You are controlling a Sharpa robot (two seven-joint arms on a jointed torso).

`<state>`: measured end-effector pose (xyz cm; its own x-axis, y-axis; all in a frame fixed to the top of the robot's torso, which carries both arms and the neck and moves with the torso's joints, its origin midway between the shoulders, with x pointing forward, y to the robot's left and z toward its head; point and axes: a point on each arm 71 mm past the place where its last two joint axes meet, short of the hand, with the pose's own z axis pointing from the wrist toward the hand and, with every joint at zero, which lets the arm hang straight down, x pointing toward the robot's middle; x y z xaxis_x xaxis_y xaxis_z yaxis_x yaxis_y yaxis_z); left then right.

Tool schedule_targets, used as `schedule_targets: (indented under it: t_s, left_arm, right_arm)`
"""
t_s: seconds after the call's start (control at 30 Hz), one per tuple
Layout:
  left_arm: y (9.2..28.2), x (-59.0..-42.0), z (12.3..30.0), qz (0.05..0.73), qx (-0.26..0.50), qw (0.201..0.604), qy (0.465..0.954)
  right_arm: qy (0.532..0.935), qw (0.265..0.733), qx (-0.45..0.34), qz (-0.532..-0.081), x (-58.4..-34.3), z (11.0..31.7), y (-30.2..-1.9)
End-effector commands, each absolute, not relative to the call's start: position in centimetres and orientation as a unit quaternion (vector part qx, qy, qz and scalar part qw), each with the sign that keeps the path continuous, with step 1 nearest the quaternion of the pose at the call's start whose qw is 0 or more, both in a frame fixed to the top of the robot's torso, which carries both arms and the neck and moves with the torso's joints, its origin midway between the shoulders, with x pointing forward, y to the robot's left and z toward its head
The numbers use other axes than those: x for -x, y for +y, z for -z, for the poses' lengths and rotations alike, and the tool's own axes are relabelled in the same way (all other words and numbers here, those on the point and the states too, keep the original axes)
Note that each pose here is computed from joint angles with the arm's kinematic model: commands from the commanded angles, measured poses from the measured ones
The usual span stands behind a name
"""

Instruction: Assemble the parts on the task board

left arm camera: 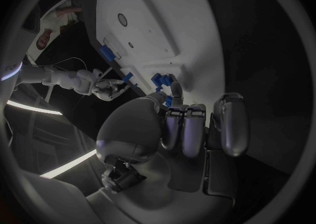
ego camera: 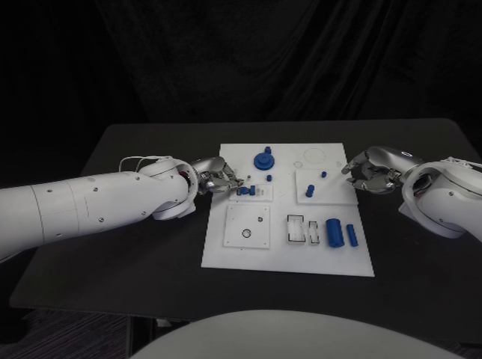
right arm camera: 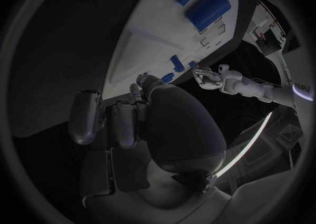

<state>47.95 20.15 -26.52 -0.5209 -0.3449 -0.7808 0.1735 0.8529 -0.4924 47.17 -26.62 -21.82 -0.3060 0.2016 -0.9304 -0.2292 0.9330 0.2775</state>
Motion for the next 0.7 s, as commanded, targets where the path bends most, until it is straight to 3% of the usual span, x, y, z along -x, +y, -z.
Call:
schedule_targets:
  t_s: [0.03,0.3,0.47,0.7]
  left_arm:
    - [19.6,-47.8,24.6,0.357,0.022,0.554,0.752]
    - [20.4,-47.3,23.7,0.404,-0.041,0.578,0.708]
    - [20.5,-47.4,24.3,0.39,-0.1,0.557,0.727]
    - [20.3,-47.8,25.0,0.369,-0.116,0.534,0.752]
  right_arm:
    - [0.79,0.587,0.006,-0.176,-47.1,22.0,-26.8]
    - [0.79,0.588,0.004,-0.175,-47.1,21.9,-27.0]
    - [0.79,0.588,0.005,-0.176,-47.1,21.9,-27.0]
    - [0.79,0.587,0.006,-0.177,-47.1,22.0,-26.9]
